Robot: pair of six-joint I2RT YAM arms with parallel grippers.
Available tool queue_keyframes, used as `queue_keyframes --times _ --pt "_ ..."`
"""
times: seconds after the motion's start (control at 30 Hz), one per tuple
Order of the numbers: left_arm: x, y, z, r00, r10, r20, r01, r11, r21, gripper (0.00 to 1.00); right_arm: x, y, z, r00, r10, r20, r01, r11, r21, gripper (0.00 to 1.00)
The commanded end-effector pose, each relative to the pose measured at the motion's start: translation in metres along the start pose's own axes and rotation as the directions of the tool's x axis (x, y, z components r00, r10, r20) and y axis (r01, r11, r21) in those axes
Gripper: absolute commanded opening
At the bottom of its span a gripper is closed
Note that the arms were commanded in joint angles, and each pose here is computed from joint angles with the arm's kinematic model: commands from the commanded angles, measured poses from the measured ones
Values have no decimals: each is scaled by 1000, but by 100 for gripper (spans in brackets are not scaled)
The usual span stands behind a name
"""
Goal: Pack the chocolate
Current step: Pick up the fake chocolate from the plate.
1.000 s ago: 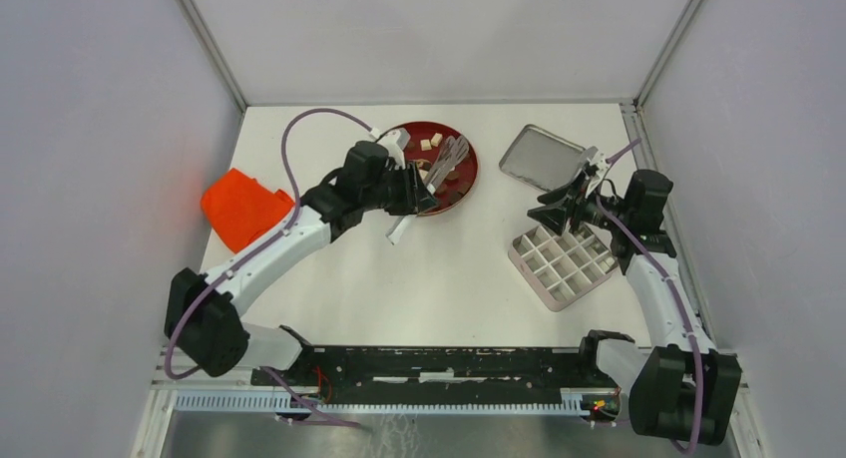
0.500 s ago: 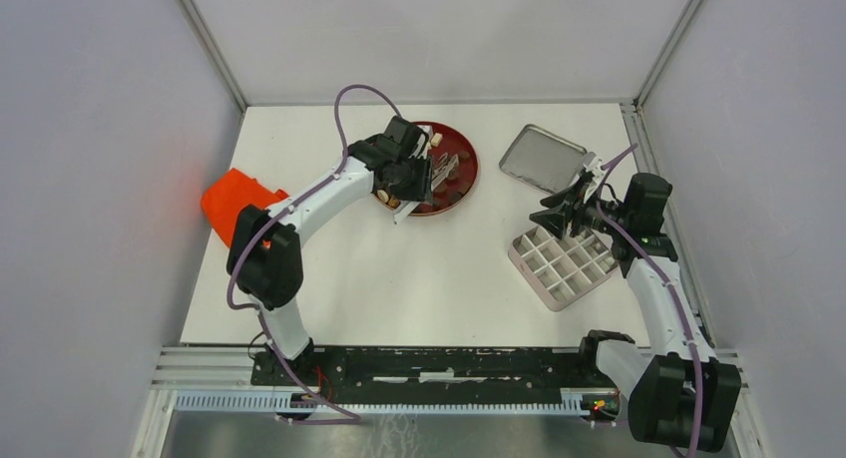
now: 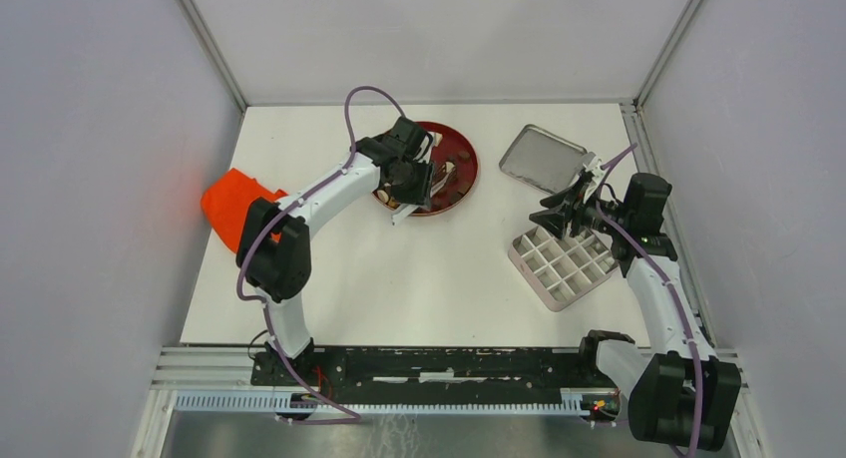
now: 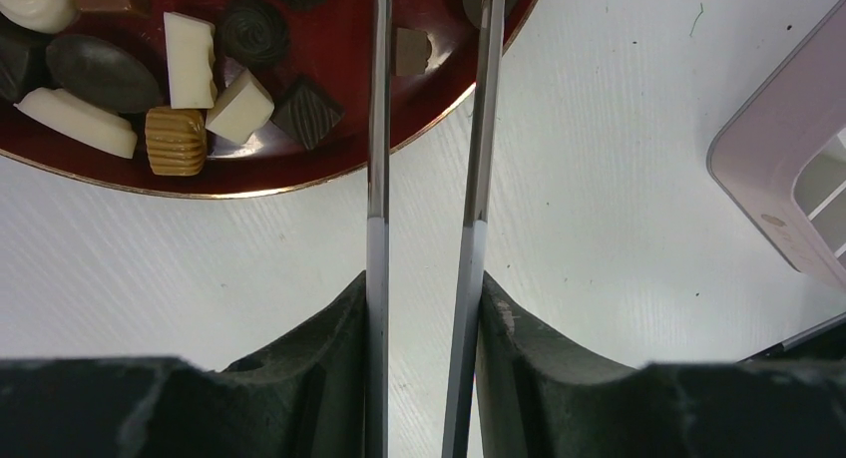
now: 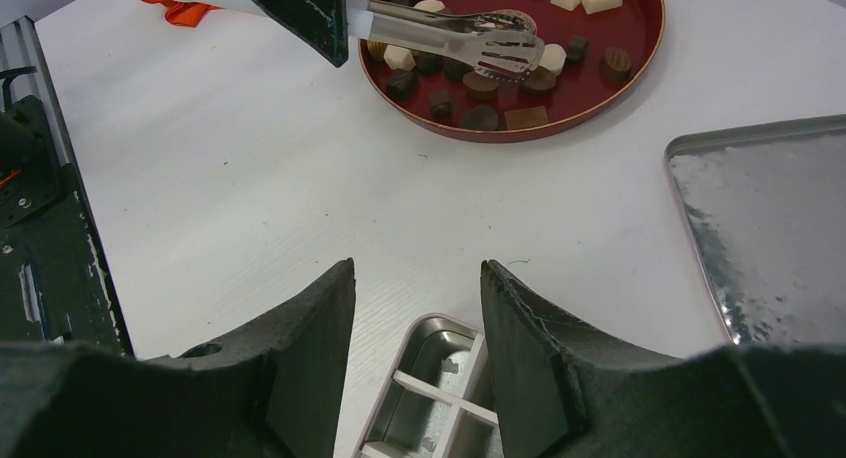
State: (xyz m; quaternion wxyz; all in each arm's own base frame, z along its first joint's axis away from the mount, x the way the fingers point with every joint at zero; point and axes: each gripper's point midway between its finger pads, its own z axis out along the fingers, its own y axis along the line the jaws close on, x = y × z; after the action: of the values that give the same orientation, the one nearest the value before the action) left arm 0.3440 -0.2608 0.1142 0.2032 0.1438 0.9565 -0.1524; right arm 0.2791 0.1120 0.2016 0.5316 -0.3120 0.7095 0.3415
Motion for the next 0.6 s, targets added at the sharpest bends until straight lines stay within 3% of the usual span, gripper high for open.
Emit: queue_keyframes --times 0.0,0.57 --pt "-22 -5 -3 998 45 50 -46 999 22 44 -7 0 1 999 -28 18 28 1000 -13 55" --pt "-26 5 4 997 67 27 -66 997 -36 44 -8 1 1 999 -27 21 27 999 -21 54"
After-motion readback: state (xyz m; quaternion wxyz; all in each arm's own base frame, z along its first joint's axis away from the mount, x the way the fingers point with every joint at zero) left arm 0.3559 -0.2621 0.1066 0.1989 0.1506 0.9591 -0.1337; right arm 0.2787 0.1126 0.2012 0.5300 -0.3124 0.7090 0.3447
